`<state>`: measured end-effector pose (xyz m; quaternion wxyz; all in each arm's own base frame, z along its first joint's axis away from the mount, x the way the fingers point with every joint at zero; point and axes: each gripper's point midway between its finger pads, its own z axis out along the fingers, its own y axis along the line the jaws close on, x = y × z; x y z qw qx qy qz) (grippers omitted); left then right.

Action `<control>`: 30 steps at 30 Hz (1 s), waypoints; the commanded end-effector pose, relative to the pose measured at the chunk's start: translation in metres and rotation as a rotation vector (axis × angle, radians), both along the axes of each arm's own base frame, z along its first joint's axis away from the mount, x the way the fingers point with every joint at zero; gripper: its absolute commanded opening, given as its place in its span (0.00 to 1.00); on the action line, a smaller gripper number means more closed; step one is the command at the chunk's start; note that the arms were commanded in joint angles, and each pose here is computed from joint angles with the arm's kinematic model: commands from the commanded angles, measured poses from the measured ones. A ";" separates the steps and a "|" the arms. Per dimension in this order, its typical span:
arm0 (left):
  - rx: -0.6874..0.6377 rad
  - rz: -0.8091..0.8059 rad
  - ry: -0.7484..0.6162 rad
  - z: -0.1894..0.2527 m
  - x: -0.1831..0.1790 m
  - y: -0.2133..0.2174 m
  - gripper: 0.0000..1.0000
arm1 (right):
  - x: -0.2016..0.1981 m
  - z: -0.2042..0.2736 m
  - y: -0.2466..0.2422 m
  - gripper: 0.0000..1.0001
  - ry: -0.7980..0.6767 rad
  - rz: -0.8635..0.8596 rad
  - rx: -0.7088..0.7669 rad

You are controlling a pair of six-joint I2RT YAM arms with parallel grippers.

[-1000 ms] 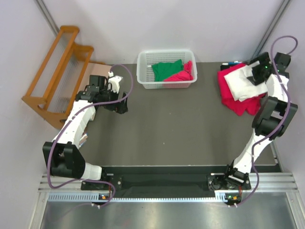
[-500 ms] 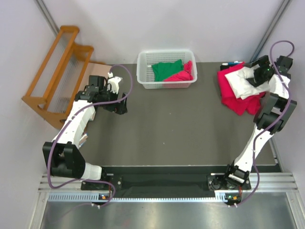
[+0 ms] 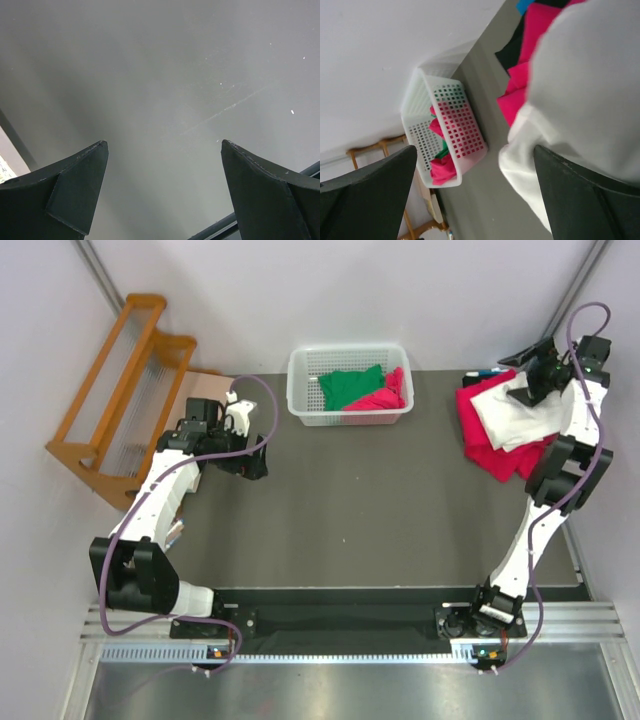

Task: Fold and stack the t-shirts
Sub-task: Neatly place the folded tshirt to the corner, then reset both grippers

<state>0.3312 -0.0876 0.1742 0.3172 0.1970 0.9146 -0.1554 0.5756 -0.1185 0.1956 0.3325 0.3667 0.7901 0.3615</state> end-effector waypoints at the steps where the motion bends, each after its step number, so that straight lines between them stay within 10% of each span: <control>1: -0.024 -0.012 -0.042 0.017 0.002 -0.002 0.99 | 0.003 0.020 0.021 1.00 -0.068 0.079 -0.004; 12: -0.025 -0.008 -0.037 0.016 0.002 -0.002 0.99 | -0.009 -0.053 0.023 1.00 0.043 0.087 0.017; 22: -0.084 0.165 -0.184 0.077 0.060 0.001 0.99 | -0.062 0.231 0.159 1.00 -0.642 0.360 -0.302; 30: -0.103 0.286 -0.185 0.067 0.058 0.021 0.99 | -0.178 0.192 0.235 1.00 -0.671 0.470 -0.537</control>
